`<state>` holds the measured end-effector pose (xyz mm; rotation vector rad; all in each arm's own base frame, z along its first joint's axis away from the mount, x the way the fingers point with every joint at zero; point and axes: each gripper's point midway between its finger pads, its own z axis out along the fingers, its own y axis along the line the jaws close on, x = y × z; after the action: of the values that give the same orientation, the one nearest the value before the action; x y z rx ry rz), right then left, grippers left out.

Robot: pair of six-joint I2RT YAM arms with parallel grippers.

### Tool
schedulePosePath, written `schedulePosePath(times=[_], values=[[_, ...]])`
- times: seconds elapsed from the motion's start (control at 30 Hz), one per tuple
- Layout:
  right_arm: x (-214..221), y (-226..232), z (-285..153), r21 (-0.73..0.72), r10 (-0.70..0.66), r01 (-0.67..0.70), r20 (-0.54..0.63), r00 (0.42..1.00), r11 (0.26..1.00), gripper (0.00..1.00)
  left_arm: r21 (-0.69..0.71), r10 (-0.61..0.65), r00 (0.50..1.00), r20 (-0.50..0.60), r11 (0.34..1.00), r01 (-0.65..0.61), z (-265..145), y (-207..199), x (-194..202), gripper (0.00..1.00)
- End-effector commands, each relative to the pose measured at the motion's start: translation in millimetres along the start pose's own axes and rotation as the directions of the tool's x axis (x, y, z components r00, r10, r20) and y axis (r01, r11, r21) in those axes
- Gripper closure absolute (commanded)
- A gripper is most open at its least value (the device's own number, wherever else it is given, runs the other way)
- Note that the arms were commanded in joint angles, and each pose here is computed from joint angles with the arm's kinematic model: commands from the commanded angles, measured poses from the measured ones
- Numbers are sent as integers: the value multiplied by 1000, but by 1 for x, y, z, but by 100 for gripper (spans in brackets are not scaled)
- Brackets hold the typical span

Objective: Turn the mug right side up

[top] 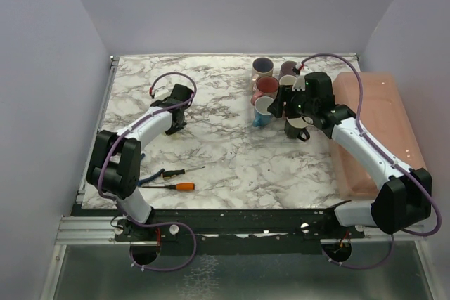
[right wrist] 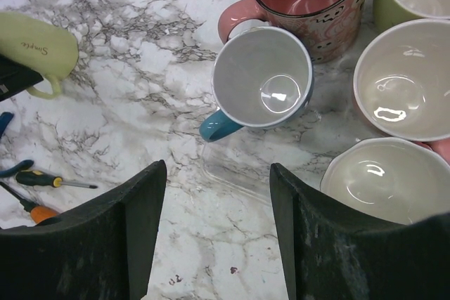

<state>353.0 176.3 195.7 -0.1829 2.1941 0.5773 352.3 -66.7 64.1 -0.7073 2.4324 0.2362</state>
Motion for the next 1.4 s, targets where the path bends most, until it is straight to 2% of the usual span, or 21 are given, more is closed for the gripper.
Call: schedulePosePath(times=[0.0,0.2,0.4,0.47,0.57,0.7,0.8,0.9,0.93,1.0,1.03,1.37], values=[[-10,-2,0,16,-11,10,15,1000,1000,36,13,5,1000,6,1000,-5,5,-4,-11,100],[-12,-1,-1,17,-8,8,24,1000,1000,36,100,27,999,35,995,-31,-8,-18,-27,100],[-19,6,-5,-19,1,0,71,997,1000,34,252,7,994,105,967,-33,-41,-40,-56,100],[-23,12,-8,-51,12,-7,98,995,999,33,335,-1,990,140,941,-47,-57,-53,-67,100],[-28,25,-12,-120,35,-18,141,989,993,32,499,-6,978,207,861,-100,-90,-77,-85,100],[-35,45,-18,-233,97,-52,185,978,971,29,684,-25,960,278,707,-180,-145,-107,-106,100],[-52,65,-29,-336,158,-72,236,959,939,29,800,-60,948,314,553,-230,-194,-125,-118,100],[-74,91,-51,-475,225,-53,313,923,878,29,912,-162,931,328,313,-266,-260,-141,-131,100],[-81,98,-59,-512,247,-46,332,910,858,28,943,-210,928,308,198,-268,-289,-142,-132,100],[-92,110,-71,-572,280,-30,354,892,820,27,956,-302,908,291,50,-290,-331,-139,-141,100],[-98,115,-76,-597,292,-23,358,887,802,27,953,-328,900,286,3,-301,-346,-137,-144,100],[-128,160,-115,-765,338,66,358,871,641,26,887,-381,884,272,-258,-384,-437,-126,-149,100]])
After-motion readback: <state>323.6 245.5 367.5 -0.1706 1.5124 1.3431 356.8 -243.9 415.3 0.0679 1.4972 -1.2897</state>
